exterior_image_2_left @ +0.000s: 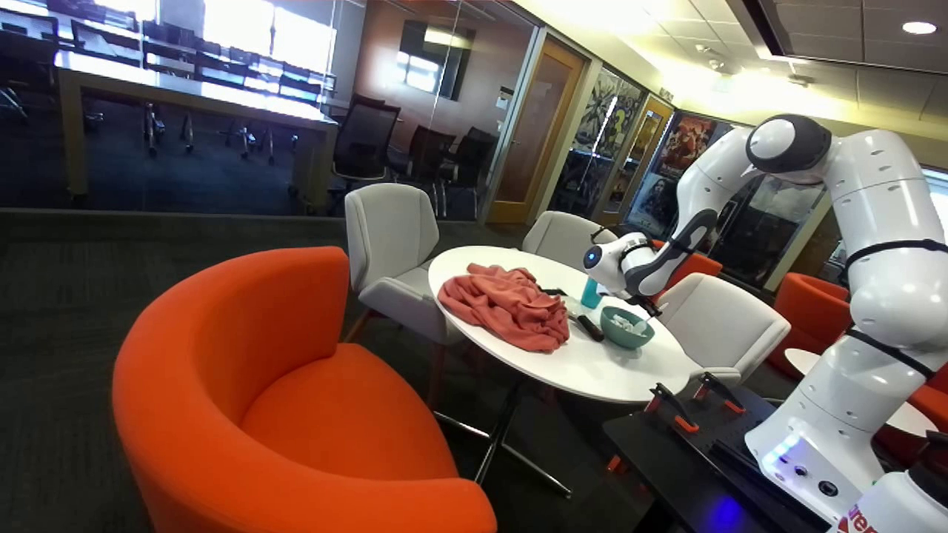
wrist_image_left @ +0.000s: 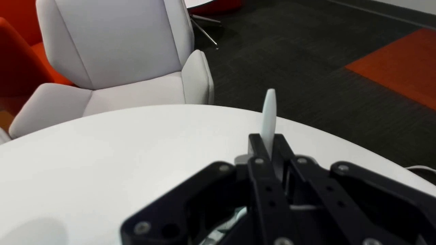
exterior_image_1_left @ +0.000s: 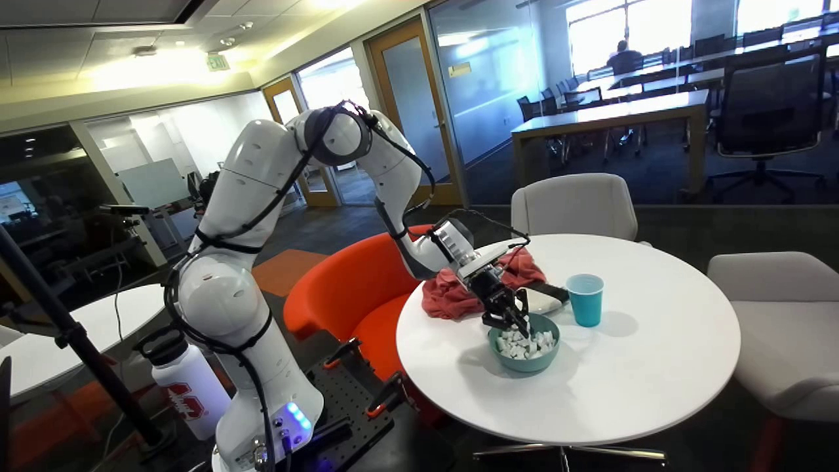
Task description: Use the spoon to stir the contents of the bowl
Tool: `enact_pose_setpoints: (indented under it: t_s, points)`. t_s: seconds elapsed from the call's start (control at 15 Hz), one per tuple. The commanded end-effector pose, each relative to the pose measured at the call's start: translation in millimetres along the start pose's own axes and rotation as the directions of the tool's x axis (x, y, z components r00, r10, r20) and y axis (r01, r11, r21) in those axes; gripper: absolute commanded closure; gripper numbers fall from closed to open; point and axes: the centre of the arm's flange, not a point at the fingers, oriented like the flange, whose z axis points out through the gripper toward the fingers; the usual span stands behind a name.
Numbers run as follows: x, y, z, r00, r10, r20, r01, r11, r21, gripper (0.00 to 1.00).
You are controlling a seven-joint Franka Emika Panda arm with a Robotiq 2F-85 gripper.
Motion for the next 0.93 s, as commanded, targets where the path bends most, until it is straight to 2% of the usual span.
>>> enact_pose_setpoints:
  t_s: [0.0, 0.47, 0.87]
  points:
    - [-2, 6, -3, 0.995, 0.086, 0.041, -0.085, 0.996, -0.026, 0.97]
    - [-3, 31, -11, 0.984, 0.166, 0.058, -0.164, 0.986, -0.040, 0.97]
    - [14, 49, -10, 0.979, 0.163, 0.123, -0.158, 0.986, -0.047, 0.97]
